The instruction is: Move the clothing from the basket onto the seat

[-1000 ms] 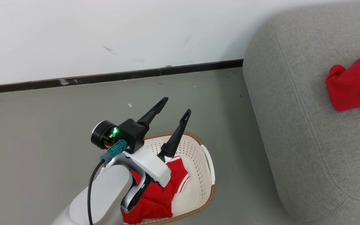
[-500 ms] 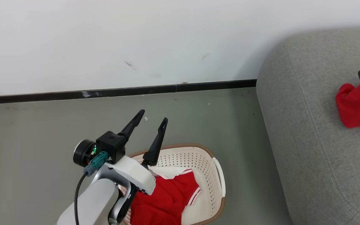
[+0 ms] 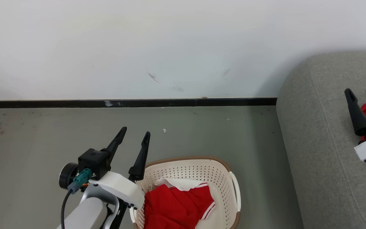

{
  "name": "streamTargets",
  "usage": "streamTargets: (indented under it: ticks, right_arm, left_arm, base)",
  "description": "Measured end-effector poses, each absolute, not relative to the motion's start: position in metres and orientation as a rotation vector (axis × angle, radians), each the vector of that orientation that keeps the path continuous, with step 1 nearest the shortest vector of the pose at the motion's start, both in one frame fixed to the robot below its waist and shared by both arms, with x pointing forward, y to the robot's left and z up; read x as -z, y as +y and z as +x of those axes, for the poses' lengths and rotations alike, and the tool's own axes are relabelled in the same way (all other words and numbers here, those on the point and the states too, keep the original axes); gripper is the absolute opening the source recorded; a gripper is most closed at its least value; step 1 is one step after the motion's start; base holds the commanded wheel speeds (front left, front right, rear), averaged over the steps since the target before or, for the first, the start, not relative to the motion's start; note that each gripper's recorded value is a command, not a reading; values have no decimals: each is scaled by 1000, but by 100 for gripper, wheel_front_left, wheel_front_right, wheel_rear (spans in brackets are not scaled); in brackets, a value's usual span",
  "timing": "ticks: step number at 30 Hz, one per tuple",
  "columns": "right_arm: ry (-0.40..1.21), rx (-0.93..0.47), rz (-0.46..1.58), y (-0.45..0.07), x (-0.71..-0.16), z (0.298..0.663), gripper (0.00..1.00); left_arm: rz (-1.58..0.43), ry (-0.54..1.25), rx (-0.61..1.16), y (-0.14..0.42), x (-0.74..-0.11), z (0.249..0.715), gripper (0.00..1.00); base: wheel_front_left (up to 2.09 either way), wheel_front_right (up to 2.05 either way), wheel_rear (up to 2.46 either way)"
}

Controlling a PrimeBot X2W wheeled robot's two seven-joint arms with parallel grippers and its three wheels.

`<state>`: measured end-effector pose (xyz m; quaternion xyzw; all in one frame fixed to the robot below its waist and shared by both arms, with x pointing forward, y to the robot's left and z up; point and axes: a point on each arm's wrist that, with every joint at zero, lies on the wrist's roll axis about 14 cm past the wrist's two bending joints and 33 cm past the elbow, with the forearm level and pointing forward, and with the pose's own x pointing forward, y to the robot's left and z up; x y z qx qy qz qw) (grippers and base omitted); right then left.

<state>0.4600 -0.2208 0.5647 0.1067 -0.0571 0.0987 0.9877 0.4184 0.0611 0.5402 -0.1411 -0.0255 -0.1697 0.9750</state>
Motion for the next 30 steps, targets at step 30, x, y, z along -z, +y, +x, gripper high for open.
streamTargets:
  ticks: [30]
  right_arm:
    - [-115, -302, 277, -150, -541, 414, 100]
  left_arm:
    - [-356, -81, 83, 141, -539, 383, 100]
  base:
    - [0, 0, 0]
